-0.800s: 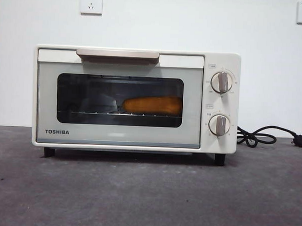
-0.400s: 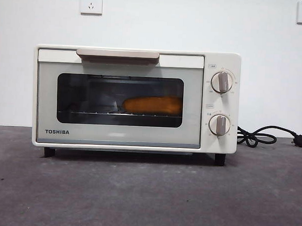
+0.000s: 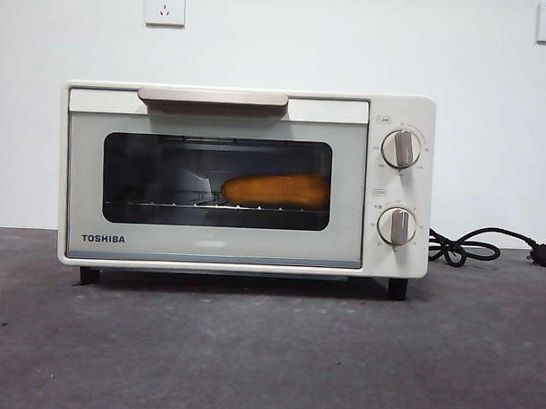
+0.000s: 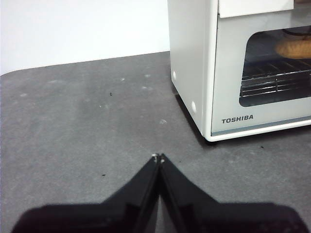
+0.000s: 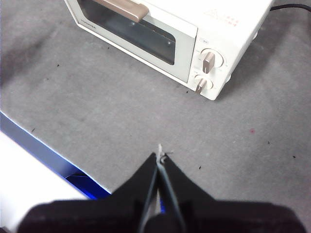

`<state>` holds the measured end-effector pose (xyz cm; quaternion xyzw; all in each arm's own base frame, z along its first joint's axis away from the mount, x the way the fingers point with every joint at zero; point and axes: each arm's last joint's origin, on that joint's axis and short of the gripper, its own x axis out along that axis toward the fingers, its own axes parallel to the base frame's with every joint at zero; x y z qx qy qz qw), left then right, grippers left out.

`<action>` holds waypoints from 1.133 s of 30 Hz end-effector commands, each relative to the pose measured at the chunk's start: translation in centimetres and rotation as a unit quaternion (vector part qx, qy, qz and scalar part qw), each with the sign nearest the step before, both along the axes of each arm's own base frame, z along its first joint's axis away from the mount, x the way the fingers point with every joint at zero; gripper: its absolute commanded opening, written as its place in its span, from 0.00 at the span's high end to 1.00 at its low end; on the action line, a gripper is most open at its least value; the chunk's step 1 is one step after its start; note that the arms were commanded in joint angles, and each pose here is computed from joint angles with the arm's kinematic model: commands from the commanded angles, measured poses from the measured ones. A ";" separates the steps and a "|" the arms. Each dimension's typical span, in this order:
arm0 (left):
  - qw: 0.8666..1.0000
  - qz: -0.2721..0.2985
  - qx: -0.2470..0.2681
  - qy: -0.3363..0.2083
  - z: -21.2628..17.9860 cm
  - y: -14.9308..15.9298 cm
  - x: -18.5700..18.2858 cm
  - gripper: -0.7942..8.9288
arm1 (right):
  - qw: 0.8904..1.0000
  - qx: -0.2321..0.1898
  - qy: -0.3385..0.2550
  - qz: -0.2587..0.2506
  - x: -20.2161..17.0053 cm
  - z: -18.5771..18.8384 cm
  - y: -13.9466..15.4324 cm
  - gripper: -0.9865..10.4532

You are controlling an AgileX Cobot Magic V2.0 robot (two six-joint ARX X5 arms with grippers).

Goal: Take the corn from the table,put the corn in the oven

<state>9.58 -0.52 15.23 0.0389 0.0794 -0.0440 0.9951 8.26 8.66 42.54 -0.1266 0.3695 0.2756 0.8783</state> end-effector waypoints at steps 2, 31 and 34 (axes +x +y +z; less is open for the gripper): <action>1.000 0.002 -0.003 0.004 -0.3 0.0 0.1 0.92 | 1.000 -0.003 0.001 0.001 0.1 -0.2 0.1 0.92; 0.999 0.002 -0.002 0.033 -0.7 0.0 0.3 0.92 | 0.941 0.143 -0.298 -0.070 0.6 -10.9 -6.5 0.91; 0.999 0.002 -0.002 0.033 -0.7 0.0 0.3 0.92 | 0.935 0.147 -0.314 -0.076 0.9 -14.2 -6.8 0.91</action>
